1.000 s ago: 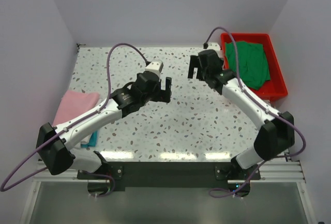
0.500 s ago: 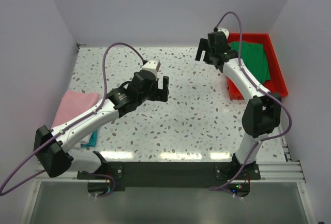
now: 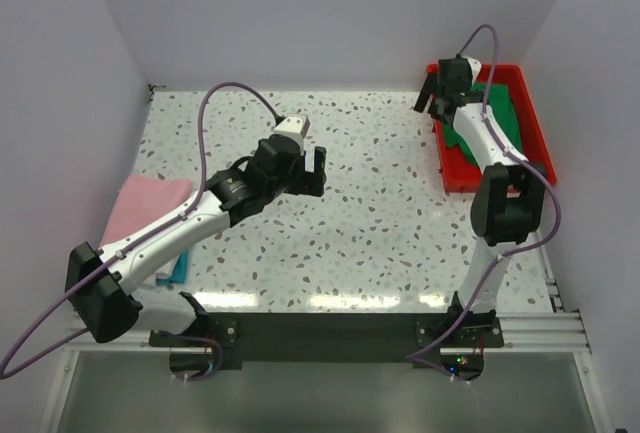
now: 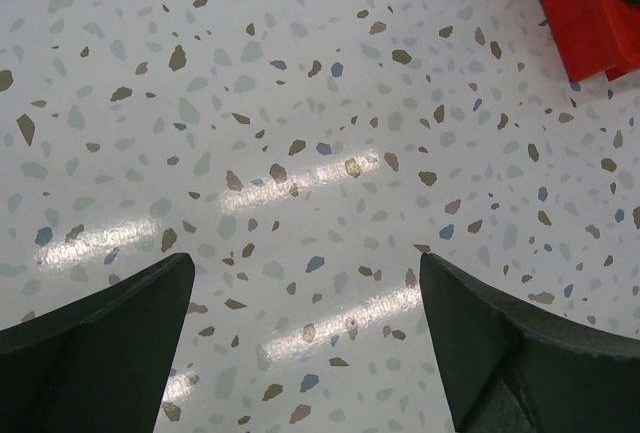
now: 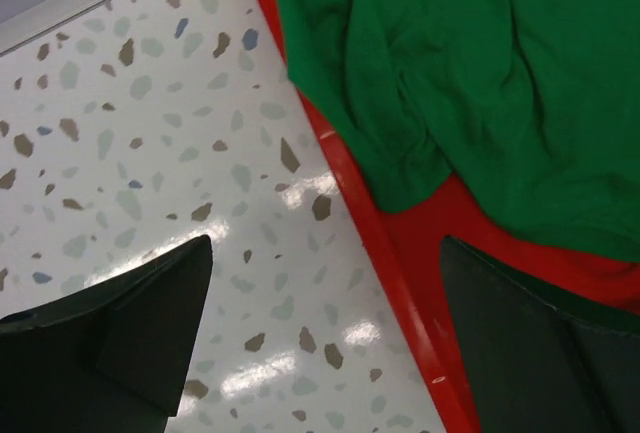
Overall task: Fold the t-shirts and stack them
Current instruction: Grab the tshirt from the pile, then move the tshirt to the center of the board
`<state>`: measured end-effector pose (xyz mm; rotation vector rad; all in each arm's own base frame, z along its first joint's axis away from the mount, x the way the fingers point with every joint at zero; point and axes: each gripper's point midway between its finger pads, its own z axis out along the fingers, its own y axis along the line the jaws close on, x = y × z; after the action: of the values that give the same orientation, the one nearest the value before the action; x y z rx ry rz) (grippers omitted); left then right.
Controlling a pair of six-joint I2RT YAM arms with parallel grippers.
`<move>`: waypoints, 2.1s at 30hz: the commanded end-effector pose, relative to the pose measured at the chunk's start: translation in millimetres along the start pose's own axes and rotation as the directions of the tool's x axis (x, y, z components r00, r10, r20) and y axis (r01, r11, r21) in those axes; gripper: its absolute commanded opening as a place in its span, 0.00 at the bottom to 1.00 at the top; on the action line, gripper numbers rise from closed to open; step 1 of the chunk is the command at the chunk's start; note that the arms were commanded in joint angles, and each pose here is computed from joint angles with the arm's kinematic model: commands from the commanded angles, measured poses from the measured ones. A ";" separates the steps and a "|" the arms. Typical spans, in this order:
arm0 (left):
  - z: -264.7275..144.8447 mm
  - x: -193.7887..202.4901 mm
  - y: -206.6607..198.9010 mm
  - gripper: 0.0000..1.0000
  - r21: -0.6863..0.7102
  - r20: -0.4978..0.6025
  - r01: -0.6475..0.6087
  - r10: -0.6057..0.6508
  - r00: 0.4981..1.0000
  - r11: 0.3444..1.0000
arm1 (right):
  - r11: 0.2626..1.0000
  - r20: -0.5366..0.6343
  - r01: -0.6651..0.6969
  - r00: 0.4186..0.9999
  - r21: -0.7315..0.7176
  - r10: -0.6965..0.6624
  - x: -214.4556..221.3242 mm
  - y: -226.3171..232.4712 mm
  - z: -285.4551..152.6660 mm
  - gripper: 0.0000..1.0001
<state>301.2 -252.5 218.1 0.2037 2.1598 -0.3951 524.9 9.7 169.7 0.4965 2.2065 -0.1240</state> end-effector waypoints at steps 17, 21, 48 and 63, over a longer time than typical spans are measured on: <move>2.2 0.6 15.7 1.00 -0.032 -0.007 -0.004 0.004 1.000 0.999 | 0.929 -0.027 -0.228 0.969 0.290 0.246 15.7 -120.6 115.3 0.84; 2.4 1.1 16.1 1.00 -0.033 -0.008 0.000 0.000 1.000 0.999 | 0.929 -0.045 -0.225 0.968 0.294 0.248 24.8 -121.2 123.7 0.67; -1.3 -8.2 10.3 1.00 0.023 0.026 0.029 -0.030 0.999 0.999 | 0.962 0.437 -0.265 0.859 -0.068 0.267 -172.6 -58.5 -119.0 0.00; -22.1 -26.3 12.7 1.00 0.050 0.122 0.123 -0.128 0.984 0.991 | 0.786 0.698 0.229 0.639 -0.574 0.324 -218.4 94.0 -433.6 0.00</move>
<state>298.4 -234.1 228.4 0.1308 2.1241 -0.4561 427.1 138.7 519.5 0.1227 1.5096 0.2384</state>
